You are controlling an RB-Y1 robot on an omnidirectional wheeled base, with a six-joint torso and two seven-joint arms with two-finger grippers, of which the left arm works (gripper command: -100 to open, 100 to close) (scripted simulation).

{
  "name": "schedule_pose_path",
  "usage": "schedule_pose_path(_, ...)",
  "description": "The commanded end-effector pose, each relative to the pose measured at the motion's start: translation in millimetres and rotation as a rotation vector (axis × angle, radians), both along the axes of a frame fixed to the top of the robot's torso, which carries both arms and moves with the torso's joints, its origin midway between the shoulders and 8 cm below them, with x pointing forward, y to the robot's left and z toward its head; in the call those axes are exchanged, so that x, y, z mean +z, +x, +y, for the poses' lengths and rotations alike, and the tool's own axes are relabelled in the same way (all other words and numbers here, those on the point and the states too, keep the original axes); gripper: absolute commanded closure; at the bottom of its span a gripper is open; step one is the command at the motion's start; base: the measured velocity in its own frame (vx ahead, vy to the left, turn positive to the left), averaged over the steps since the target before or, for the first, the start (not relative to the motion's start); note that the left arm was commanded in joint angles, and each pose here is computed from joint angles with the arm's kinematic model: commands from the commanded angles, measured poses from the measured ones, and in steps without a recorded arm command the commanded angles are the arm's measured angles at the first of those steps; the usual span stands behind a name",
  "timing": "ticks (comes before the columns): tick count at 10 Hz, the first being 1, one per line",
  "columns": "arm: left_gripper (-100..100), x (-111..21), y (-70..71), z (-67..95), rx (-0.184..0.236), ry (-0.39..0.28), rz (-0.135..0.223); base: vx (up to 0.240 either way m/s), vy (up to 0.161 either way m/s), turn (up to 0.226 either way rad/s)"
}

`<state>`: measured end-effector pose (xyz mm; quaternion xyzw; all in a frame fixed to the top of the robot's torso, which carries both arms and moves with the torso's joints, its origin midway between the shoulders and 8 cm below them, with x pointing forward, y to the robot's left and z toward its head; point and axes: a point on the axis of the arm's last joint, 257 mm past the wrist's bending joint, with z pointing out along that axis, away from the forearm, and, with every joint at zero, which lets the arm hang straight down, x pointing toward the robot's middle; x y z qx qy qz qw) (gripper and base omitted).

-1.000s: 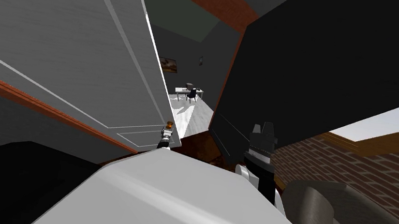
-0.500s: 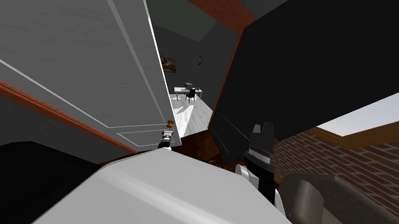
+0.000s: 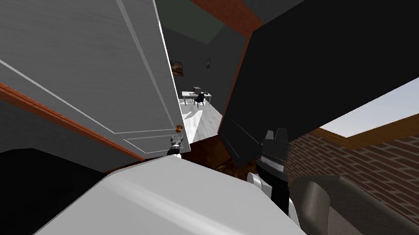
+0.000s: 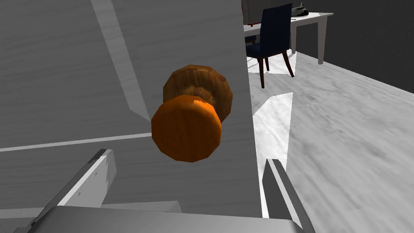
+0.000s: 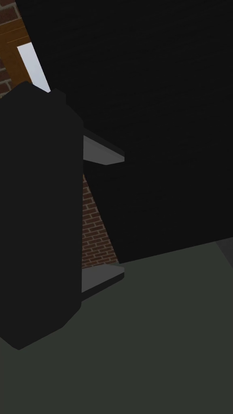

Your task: Pull the door open

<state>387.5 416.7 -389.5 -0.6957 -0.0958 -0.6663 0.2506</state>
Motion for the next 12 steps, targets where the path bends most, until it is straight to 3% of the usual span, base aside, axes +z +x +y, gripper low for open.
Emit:
schedule_pose_path(1, -100, -0.2, -0.1, -0.9, 0.002, -0.037, -0.018, -0.056, 0.008, -0.022)
schedule_pose_path(6, -100, -2.2, 0.7, -8.3, 0.016, -0.197, -0.094, -0.057, 0.006, -0.036)
schedule_pose_path(7, -100, -1.9, 0.4, -7.5, 0.014, -0.177, -0.084, -0.024, 0.003, -0.008)
schedule_pose_path(8, -100, -3.3, -6.9, 9.5, 0.025, -0.183, -0.088, 0.071, 0.009, -0.079)
schedule_pose_path(10, -100, -3.9, -12.2, 21.9, 0.032, -0.182, -0.088, 0.130, 0.010, -0.050)
schedule_pose_path(12, -100, -3.8, -23.6, 48.4, 0.048, -0.182, -0.091, 0.181, 0.019, -0.071)
